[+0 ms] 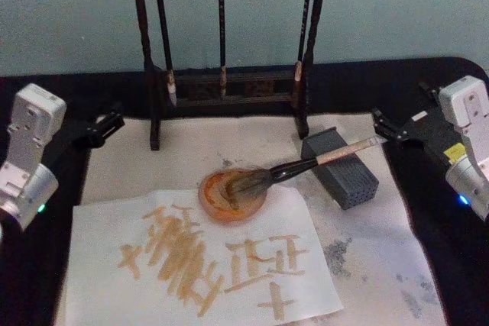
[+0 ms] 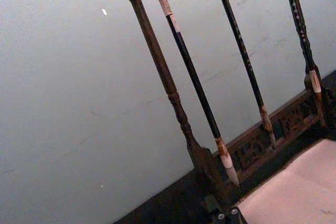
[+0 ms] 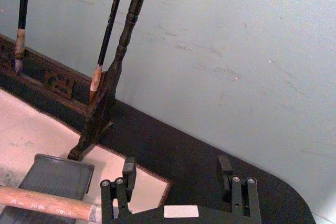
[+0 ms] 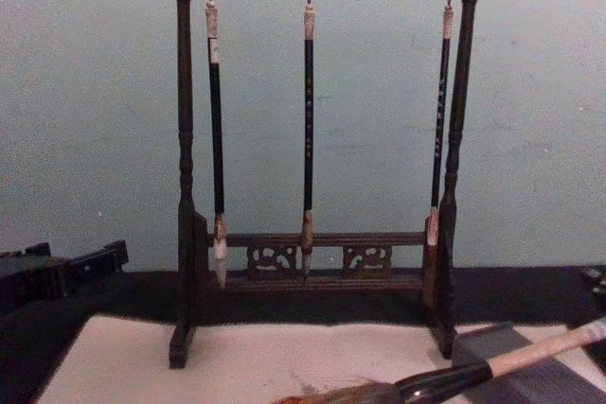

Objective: Pick up the brush from the inkstone, write on the paper, then place the brush back to its original position.

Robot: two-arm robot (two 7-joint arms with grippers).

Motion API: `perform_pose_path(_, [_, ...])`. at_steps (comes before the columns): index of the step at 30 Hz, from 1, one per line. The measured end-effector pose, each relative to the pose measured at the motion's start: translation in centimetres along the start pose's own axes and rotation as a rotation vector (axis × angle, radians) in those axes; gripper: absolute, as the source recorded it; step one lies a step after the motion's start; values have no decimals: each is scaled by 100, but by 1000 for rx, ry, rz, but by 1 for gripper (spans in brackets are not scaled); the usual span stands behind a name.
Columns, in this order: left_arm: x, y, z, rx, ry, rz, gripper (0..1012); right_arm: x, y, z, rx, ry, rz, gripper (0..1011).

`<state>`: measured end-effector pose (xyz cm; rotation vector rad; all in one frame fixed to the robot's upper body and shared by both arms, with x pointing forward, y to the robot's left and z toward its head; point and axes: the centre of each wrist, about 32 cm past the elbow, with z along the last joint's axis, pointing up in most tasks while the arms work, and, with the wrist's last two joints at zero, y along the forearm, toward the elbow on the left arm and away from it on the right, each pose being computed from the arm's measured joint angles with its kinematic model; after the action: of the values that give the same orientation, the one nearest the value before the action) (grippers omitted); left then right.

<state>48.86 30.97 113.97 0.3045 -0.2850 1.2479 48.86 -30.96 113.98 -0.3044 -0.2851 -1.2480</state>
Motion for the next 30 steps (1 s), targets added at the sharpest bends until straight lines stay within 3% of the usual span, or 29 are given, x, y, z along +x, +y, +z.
perform_pose_path(30, [0,0,0,0,0,0,1000,0,0,0,0,0,0,1001])
